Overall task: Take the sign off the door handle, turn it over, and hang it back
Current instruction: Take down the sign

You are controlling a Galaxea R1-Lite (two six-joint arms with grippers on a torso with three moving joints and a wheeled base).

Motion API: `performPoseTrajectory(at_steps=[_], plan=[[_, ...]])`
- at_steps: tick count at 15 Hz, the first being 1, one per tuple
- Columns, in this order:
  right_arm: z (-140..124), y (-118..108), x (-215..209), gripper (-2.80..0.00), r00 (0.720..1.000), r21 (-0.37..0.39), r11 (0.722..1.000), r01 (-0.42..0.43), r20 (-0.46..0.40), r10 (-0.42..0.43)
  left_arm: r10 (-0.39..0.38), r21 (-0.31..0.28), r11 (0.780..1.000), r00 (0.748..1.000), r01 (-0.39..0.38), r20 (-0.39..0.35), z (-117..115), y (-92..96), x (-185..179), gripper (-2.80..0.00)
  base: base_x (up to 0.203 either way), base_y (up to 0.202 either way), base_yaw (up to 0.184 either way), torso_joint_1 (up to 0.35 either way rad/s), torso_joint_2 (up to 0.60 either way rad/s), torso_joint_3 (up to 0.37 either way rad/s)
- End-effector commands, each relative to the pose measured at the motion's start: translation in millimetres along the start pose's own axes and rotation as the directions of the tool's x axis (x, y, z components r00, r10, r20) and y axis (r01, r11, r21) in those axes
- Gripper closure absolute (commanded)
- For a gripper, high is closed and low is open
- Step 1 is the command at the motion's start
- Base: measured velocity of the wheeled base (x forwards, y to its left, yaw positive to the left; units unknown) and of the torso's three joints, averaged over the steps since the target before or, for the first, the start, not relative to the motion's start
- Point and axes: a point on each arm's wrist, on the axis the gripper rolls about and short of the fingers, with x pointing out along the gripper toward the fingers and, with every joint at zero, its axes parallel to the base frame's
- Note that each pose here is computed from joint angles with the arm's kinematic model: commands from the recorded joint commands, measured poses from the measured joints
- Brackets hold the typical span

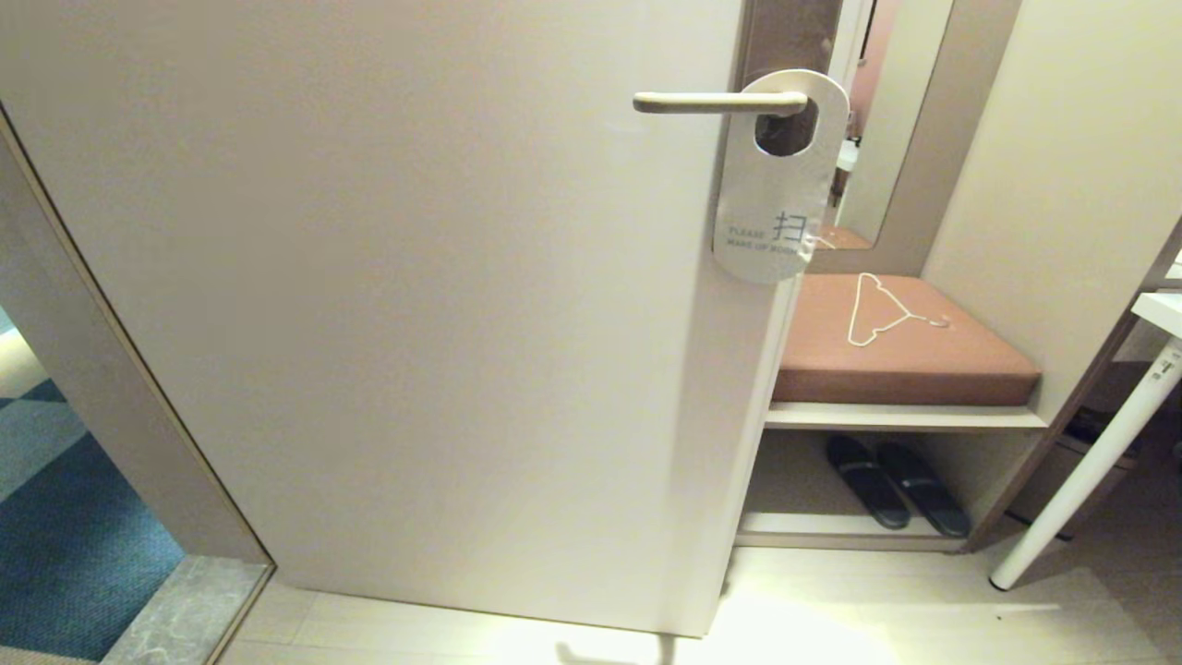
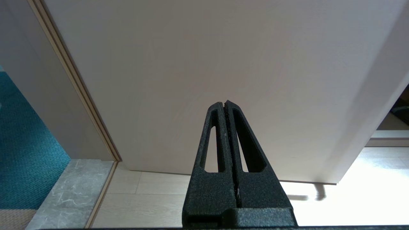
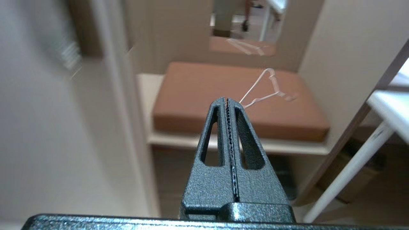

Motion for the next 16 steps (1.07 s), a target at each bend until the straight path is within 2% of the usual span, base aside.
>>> performPoseTrajectory(at_steps=[1,3,4,5,6,8,10,12,15,16], plan=[[10.9,-9.3,67.2,0.00,0.997,-0.008,1.000,0.018,-0.073,-0.018,0.000,0.000,1.000,1.000,0.000,-0.002,0.0,0.0,0.1,0.00,0.000,0.000,0.000,0.000,0.00,0.000],[26.0,-16.0,104.0,0.00,0.998,-0.038,0.999,-0.024,-0.054,0.022,0.000,0.000,1.000,1.000,0.000,-0.002,0.0,0.0,0.1,0.00,0.000,0.000,0.000,0.000,0.00,0.000],[32.6,-19.7,119.8,0.00,0.996,-0.054,0.995,-0.083,-0.039,0.081,0.000,0.000,1.000,1.000,0.000,-0.002,0.0,0.0,0.1,0.00,0.000,0.000,0.000,0.000,0.00,0.000],[36.4,-22.3,132.5,0.00,0.982,-0.069,0.980,-0.186,-0.028,0.185,0.000,0.000,1.000,1.000,0.000,-0.002,0.0,0.0,0.1,0.00,0.000,0.000,0.000,0.000,0.00,0.000],[38.4,-23.7,140.8,0.00,0.957,-0.080,0.953,-0.292,-0.020,0.291,0.000,0.000,1.000,1.000,0.000,-0.002,0.0,0.0,0.1,0.00,0.000,0.000,0.000,0.000,0.00,0.000],[33.6,-24.7,152.3,0.00,0.878,-0.074,0.875,-0.479,-0.026,0.479,0.000,0.000,1.000,1.000,0.000,-0.002,0.0,0.0,0.1,0.00,0.000,0.000,0.000,0.000,0.00,0.000],[25.3,-23.6,158.5,0.00,0.787,-0.050,0.785,-0.617,-0.037,0.616,0.000,0.000,1.000,1.000,0.000,-0.002,0.0,0.0,0.1,0.00,0.000,0.000,0.000,0.000,0.00,0.000],[17.1,-22.0,161.2,0.00,0.703,-0.005,0.704,-0.710,-0.055,0.709,0.000,0.000,1.000,1.000,0.000,-0.002,0.0,0.0,0.1,0.00,0.000,0.000,0.000,0.000,0.00,0.000],[6.5,-20.2,165.0,0.00,0.585,0.067,0.589,-0.806,-0.068,0.808,0.000,0.000,1.000,1.000,0.000,-0.002,0.0,0.0,0.1,0.00,0.000,0.000,0.000,0.000,0.00,0.000],[3.2,-19.3,166.3,0.00,0.553,0.087,0.558,-0.826,-0.069,0.830,0.000,0.000,1.000,1.000,0.000,-0.002,0.0,0.0,0.1,0.00,0.000,0.000,0.000,0.000,0.00,0.000]])
